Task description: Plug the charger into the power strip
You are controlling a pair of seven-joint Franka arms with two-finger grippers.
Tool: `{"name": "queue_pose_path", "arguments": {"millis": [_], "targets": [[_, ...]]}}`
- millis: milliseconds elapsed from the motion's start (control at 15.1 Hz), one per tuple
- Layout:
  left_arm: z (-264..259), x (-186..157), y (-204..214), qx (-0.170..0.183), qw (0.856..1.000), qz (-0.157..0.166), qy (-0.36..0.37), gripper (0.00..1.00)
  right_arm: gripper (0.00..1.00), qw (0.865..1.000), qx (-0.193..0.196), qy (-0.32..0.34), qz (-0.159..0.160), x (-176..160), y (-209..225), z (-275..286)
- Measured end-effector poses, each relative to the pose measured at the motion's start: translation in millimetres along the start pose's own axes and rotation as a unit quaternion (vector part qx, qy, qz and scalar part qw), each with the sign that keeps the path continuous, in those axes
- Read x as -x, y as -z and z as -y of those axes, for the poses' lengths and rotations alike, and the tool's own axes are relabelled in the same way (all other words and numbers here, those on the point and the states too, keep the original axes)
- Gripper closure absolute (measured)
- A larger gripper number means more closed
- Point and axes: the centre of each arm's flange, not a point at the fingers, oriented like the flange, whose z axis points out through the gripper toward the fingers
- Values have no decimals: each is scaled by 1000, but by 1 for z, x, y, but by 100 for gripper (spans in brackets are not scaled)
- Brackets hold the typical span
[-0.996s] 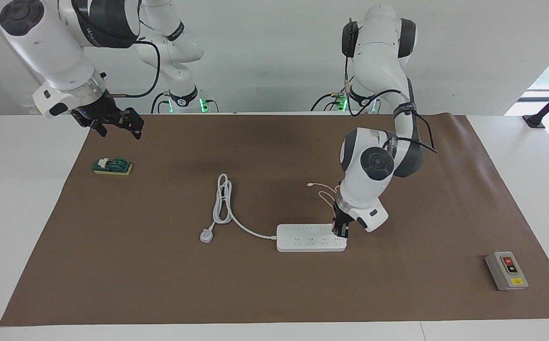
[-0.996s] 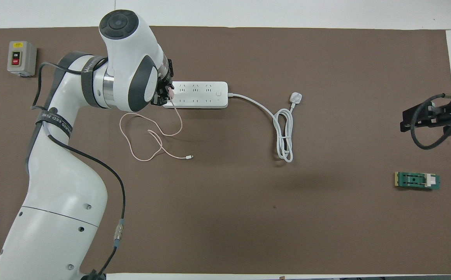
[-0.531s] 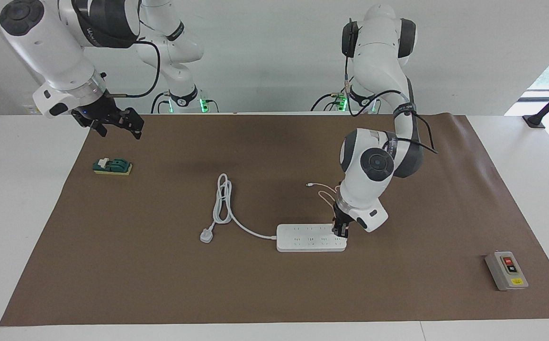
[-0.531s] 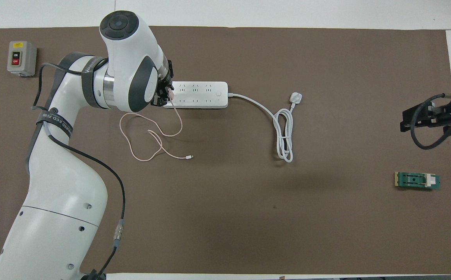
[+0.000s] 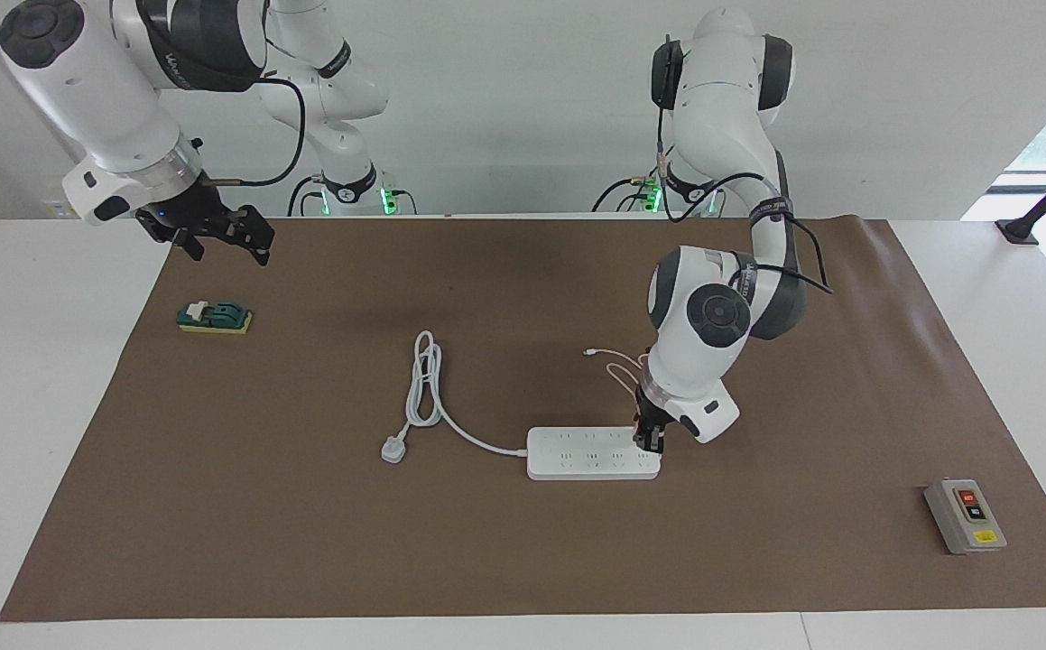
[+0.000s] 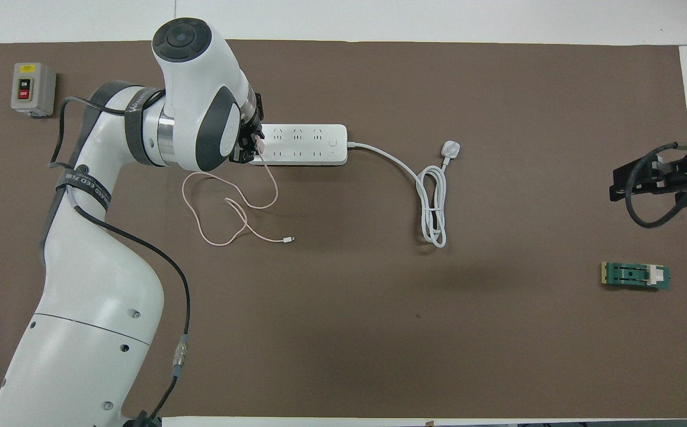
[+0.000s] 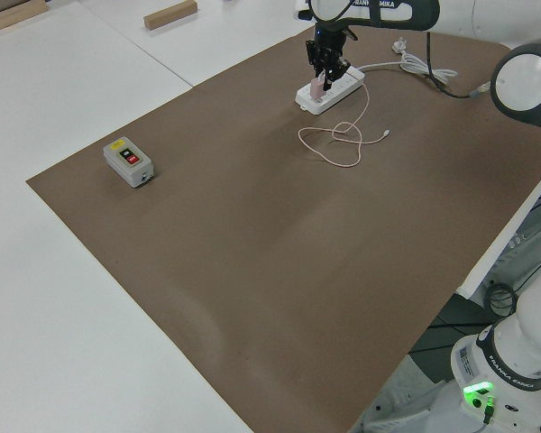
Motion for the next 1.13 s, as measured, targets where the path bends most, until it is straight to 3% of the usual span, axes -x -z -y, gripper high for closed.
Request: {"name": "queue_pose_path", "arguments": {"millis": [1129], "targets": [[6, 2, -2, -6, 1000, 3, -6, 69, 0, 1000, 0, 0, 1, 0, 0, 0]]}}
